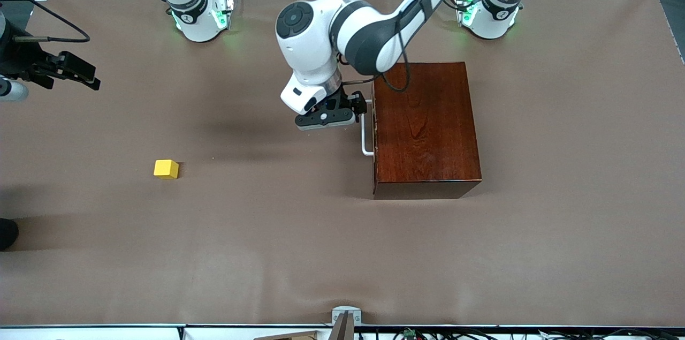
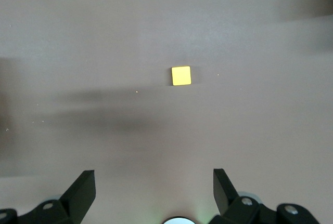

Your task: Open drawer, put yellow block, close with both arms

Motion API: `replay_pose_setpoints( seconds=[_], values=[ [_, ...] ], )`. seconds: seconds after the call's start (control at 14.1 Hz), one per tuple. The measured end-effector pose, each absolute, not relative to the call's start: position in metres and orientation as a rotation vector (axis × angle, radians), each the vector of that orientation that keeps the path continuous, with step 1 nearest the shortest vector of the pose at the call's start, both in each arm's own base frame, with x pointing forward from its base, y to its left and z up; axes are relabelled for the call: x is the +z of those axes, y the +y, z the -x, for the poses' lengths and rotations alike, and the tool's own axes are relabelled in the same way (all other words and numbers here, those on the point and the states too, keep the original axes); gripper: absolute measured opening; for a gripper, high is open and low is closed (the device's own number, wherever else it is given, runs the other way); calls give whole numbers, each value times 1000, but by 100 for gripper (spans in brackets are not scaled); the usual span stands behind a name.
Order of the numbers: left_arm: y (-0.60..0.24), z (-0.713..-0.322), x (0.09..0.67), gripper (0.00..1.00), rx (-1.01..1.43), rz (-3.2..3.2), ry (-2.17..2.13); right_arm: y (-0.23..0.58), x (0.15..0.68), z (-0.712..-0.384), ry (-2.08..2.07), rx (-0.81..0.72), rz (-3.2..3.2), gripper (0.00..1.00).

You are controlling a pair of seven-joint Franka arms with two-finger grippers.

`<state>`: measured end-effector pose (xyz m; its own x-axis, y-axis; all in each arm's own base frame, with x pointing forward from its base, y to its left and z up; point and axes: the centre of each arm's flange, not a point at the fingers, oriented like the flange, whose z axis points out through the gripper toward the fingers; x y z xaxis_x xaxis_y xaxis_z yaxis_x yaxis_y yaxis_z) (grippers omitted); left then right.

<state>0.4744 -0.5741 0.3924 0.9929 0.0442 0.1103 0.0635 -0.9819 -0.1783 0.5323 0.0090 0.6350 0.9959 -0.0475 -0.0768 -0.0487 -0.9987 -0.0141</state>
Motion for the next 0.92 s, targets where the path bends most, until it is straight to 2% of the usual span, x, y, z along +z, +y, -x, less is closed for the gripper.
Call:
replay_pose_setpoints(
  seconds=[0.5,0.92],
  values=[
    [-577,-470,302,100,-100,2822,-199,9,635,-532,76,120,3122,100],
    [-580,-465,292,100,-110,2802,-275,8,635,-532,79,119,3122,100]
  ],
)
